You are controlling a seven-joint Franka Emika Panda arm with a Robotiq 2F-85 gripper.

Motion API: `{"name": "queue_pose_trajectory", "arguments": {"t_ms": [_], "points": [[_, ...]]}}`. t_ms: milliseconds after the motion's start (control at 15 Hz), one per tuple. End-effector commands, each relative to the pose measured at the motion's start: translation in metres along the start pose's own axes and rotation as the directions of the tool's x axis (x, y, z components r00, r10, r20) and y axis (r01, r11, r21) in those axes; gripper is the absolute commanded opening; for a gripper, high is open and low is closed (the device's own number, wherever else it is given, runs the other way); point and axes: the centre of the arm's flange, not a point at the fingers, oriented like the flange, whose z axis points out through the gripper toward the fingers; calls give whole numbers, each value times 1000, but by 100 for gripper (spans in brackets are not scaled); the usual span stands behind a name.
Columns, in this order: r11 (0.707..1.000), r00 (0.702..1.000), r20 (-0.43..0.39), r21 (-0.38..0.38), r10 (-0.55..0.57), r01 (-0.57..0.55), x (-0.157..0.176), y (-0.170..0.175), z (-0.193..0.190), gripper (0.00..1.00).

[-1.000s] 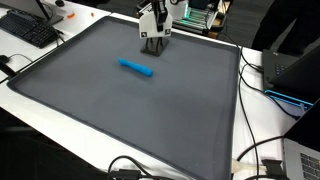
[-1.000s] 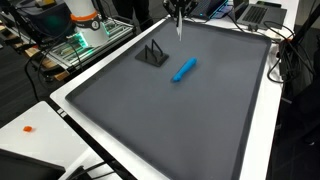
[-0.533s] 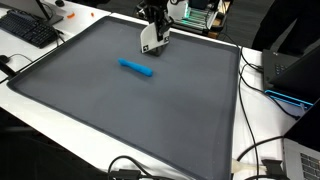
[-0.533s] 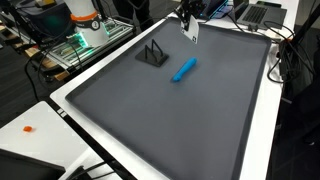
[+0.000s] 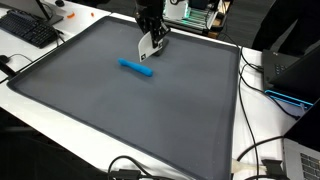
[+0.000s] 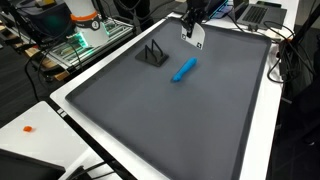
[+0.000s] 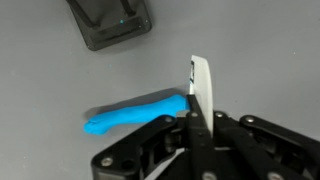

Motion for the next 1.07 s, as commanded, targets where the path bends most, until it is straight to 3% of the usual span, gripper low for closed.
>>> {"name": "queue_pose_trajectory", "arguments": {"t_ms": [0,333,533,1000], "points": [[1000,1000,0,0,-1,1,0,0,0,4],[1000,1000,0,-2,-3,3,1,-1,-1,1],[994,994,-9,-11,-110,110,5,-2,9,1],[948,948,8,-32,-317,318,19,-6,33,1]]}}
